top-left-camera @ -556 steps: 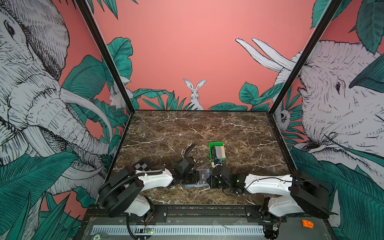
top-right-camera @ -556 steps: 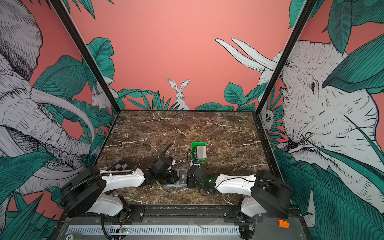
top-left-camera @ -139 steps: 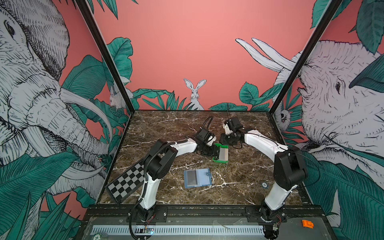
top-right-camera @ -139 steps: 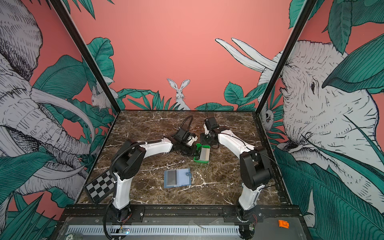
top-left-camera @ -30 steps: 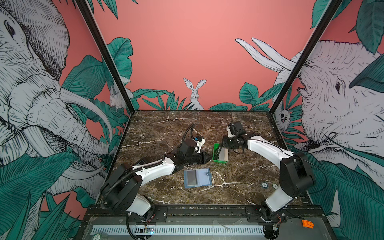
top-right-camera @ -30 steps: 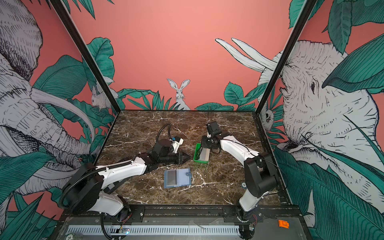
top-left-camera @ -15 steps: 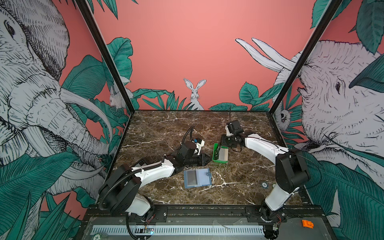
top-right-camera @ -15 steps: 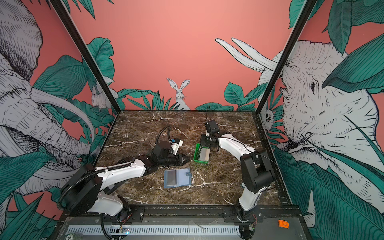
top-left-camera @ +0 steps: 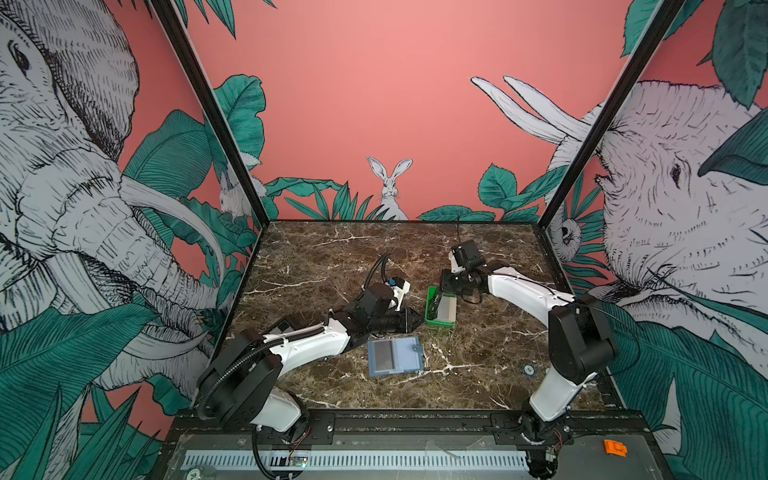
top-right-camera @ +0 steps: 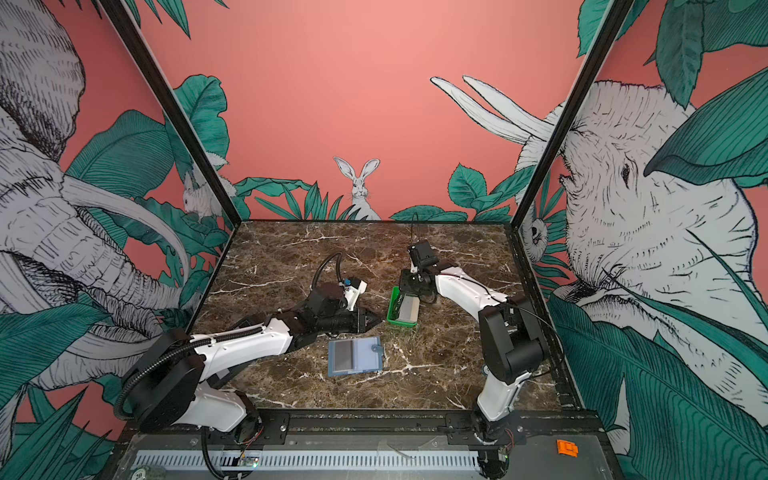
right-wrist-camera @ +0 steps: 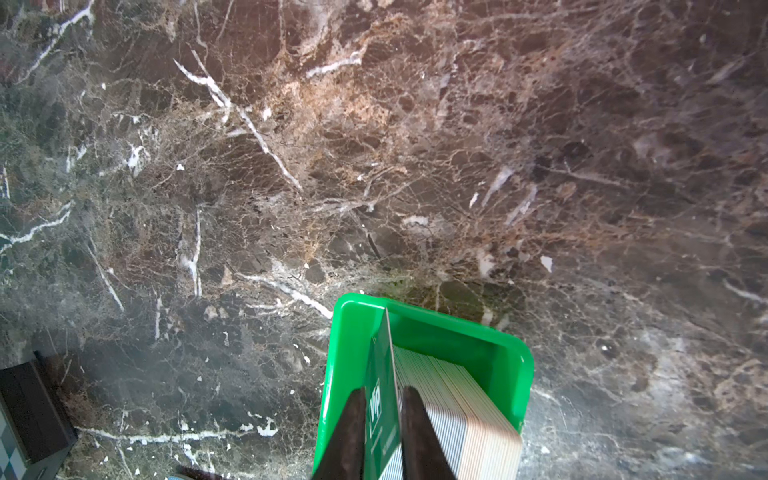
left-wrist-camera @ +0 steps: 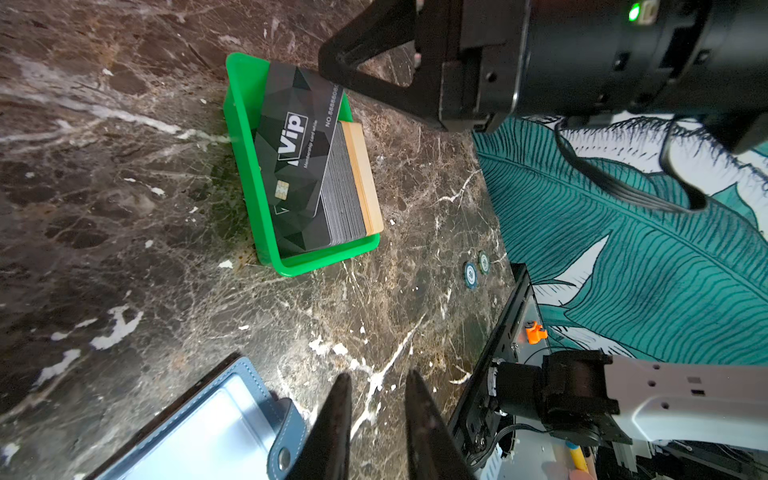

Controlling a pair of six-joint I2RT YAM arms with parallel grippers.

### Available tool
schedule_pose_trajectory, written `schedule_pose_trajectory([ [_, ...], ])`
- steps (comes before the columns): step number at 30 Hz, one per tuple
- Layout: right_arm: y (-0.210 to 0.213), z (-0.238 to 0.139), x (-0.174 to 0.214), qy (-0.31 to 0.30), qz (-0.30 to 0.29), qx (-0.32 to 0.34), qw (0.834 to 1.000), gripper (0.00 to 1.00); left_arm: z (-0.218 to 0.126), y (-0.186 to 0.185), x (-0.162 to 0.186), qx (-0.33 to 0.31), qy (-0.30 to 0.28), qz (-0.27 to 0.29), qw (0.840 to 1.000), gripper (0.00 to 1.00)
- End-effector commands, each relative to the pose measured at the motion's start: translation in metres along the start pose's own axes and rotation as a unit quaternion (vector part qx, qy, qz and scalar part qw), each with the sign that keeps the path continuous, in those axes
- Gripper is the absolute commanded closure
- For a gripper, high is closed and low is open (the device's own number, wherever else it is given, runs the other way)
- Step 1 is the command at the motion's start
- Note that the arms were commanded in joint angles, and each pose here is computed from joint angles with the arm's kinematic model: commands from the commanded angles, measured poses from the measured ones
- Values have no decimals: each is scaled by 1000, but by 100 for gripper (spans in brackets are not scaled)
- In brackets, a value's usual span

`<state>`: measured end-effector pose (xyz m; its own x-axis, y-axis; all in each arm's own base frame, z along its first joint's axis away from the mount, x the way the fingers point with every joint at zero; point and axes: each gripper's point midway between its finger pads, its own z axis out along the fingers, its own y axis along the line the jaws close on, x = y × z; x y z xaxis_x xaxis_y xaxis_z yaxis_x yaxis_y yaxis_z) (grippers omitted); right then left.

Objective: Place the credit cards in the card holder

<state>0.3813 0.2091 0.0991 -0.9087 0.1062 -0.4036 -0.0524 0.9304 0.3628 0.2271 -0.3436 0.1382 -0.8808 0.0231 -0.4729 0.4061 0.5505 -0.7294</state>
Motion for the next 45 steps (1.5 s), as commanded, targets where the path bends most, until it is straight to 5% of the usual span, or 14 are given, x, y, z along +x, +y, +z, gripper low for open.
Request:
schedule_pose_trajectory([
  [1, 9, 3, -2, 0, -12, -6, 1000, 81, -5, -13, -10, 14, -21, 9, 1000, 75],
  [30, 18, 18, 23, 17, -14, -9, 1000, 86, -6, -12, -9, 15, -23, 3, 1000, 75],
  [45, -6, 15, 12, 16, -30, 40, 999, 82, -5, -12, -7, 14, -20, 5, 1000, 75],
])
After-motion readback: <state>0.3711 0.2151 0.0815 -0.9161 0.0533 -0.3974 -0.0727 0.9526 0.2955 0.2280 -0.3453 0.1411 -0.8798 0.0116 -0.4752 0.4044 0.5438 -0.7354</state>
